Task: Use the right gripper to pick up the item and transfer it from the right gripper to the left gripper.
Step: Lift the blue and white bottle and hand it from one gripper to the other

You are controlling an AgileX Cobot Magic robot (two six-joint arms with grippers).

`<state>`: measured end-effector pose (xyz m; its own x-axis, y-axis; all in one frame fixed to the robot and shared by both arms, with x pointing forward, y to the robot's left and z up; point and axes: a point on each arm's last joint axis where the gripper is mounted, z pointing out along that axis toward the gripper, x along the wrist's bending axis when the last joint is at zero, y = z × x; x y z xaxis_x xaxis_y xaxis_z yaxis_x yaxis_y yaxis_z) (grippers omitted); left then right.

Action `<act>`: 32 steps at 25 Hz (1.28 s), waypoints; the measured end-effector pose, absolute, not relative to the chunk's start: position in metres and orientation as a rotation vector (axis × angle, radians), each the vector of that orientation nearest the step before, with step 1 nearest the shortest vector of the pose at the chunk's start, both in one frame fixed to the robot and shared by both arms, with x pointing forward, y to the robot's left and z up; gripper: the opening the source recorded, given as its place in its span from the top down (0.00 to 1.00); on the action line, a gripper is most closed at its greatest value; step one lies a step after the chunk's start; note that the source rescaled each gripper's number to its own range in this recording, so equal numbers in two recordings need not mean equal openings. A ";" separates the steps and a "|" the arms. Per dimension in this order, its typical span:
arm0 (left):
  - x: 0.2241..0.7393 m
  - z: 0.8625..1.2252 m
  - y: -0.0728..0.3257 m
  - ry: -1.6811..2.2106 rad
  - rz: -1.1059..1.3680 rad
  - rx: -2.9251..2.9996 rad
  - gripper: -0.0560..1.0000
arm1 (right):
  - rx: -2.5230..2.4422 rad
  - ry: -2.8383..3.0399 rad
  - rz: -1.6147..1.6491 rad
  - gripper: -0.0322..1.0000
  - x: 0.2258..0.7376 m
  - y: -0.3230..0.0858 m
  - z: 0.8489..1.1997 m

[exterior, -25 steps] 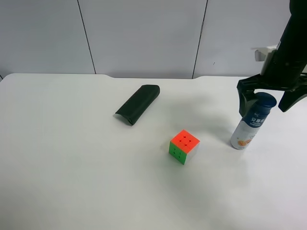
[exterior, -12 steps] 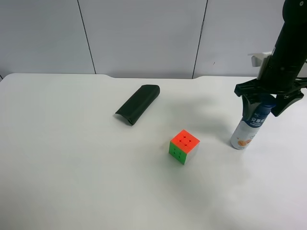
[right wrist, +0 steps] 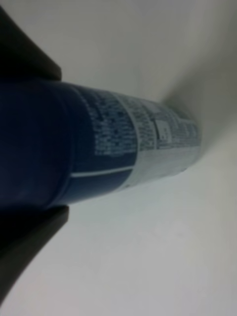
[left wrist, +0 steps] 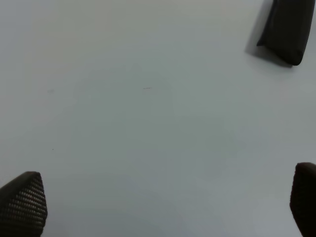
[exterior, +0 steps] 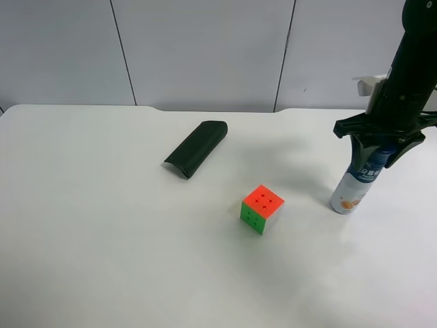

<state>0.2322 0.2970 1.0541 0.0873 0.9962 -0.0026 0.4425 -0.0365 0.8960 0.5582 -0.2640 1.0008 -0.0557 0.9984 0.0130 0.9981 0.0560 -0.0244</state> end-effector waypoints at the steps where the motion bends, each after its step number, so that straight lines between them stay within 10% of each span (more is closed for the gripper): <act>1: 0.232 1.054 0.297 1.460 0.903 1.592 0.00 | -2.139 -2.257 0.012 0.96 0.558 -0.264 1.002; 32: 0.232 1.054 0.297 1.460 0.903 1.592 0.00 | -1.679 -2.359 -0.669 0.96 0.496 -0.181 1.098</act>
<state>0.2322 0.2970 1.0541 0.0873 0.9962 -0.0026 0.4425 -0.0365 0.8960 0.4963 -0.1811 1.0984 -0.3522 0.8524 0.3866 0.9284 0.2658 0.2596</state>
